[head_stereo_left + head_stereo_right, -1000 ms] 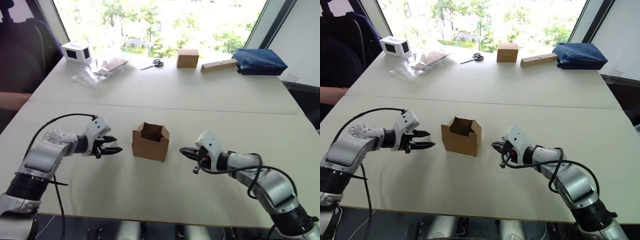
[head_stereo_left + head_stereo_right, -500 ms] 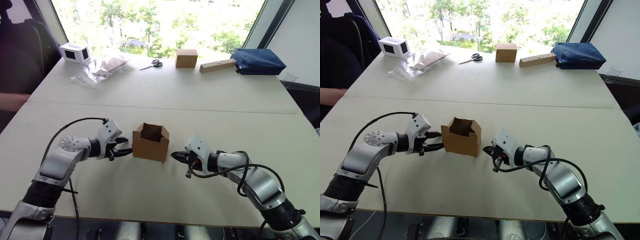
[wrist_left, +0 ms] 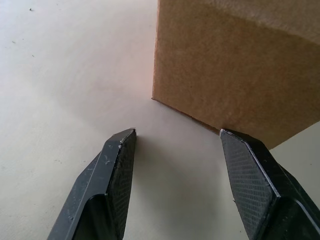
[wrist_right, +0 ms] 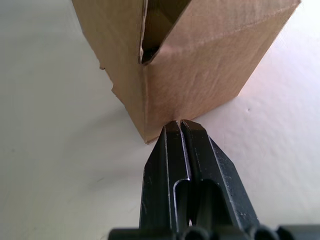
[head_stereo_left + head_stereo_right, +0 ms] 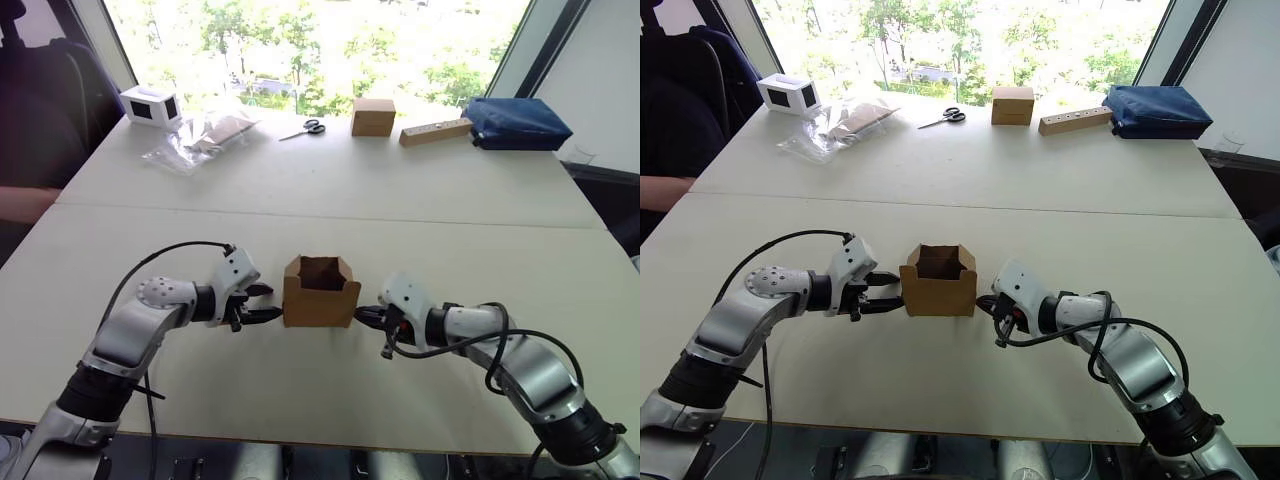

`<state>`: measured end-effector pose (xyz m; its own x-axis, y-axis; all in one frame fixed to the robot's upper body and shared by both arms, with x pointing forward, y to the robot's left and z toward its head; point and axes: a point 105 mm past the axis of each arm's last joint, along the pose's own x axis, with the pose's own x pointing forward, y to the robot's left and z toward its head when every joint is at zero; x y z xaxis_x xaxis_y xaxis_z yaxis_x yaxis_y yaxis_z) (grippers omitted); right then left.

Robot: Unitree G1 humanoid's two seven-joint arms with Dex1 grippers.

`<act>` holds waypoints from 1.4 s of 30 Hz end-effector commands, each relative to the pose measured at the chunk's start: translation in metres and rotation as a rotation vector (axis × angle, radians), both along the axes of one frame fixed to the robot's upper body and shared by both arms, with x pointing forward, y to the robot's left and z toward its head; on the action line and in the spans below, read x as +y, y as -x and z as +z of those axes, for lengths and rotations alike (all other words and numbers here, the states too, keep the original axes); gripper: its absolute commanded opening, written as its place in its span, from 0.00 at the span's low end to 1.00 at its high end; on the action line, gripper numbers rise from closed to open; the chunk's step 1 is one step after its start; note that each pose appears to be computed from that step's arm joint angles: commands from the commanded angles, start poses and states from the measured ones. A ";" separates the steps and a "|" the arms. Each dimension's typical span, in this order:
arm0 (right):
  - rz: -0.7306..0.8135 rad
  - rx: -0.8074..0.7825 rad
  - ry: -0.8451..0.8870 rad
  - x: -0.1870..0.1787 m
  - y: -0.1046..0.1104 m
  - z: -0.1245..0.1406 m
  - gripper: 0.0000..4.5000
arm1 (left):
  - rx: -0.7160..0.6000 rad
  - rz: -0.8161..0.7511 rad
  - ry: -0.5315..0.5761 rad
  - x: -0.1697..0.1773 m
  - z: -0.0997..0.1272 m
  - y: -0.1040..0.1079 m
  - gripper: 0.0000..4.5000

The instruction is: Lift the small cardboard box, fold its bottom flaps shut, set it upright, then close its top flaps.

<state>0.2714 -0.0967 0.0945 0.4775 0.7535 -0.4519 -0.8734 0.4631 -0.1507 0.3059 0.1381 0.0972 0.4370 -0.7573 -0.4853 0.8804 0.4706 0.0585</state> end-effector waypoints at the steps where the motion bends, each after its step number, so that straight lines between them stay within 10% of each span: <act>1: 0.031 -0.043 -0.010 0.003 0.003 0.013 0.00 | -0.092 0.026 -0.001 0.008 0.014 -0.011 0.60; 8: 0.007 -0.067 0.054 -0.018 0.002 0.019 0.00 | -0.100 0.073 0.032 0.042 0.038 -0.020 0.60; 16: -0.031 -0.078 -0.117 -0.040 0.000 0.063 0.00 | -0.035 -0.041 0.170 0.031 0.079 -0.007 0.01; 24: 0.120 -0.064 -0.257 -0.009 0.004 0.101 0.00 | 0.025 -0.217 0.171 0.002 0.087 0.008 0.00; 42: 0.152 -0.081 -0.230 0.014 -0.017 0.080 0.00 | -0.005 -0.302 0.108 -0.023 0.074 -0.006 0.00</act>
